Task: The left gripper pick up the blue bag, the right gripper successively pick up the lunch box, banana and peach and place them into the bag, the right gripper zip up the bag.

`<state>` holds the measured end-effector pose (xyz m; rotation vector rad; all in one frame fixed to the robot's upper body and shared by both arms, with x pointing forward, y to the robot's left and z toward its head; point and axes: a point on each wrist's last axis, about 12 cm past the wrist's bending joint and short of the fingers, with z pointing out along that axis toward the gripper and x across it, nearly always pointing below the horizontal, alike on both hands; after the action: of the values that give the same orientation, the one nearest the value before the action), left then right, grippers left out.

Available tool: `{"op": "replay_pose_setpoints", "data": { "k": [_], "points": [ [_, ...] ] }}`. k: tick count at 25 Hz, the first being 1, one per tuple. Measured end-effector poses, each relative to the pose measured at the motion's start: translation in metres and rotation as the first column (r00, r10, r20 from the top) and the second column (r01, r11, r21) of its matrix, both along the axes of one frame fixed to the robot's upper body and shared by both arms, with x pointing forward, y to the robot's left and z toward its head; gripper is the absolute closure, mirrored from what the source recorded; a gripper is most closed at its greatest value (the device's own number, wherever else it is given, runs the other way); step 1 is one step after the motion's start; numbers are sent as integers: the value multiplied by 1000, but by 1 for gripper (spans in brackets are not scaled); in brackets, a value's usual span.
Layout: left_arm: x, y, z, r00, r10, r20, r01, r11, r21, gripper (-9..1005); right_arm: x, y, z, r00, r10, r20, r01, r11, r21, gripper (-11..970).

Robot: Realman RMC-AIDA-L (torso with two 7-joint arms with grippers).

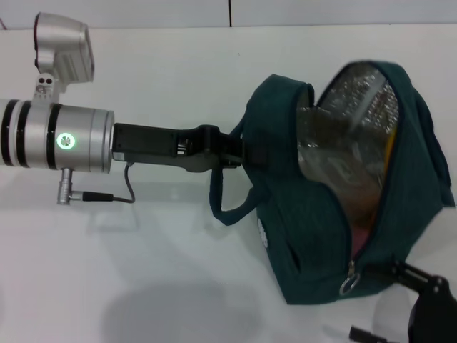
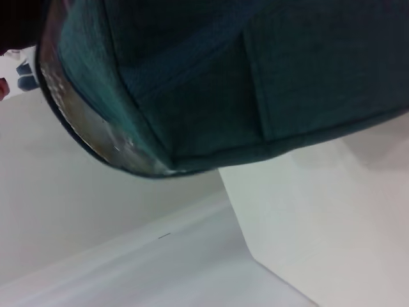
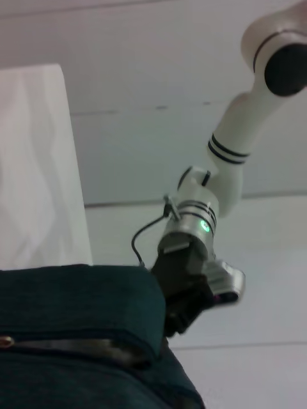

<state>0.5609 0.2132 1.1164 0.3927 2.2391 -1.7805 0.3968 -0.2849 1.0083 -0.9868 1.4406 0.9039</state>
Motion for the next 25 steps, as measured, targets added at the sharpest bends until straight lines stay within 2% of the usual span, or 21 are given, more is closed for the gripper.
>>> {"op": "replay_pose_setpoints", "data": {
  "k": [8,25],
  "points": [
    [3,-5,3,1000,6,25,-5,1000,-20,918,13,1,3,1000,-12,26,13,1000,-8,101],
    [2,-6,1,999,11,30,-11,1000,-25,915,7,12,-3,998,42,-41,-43,999,-6,105]
  ]
}}
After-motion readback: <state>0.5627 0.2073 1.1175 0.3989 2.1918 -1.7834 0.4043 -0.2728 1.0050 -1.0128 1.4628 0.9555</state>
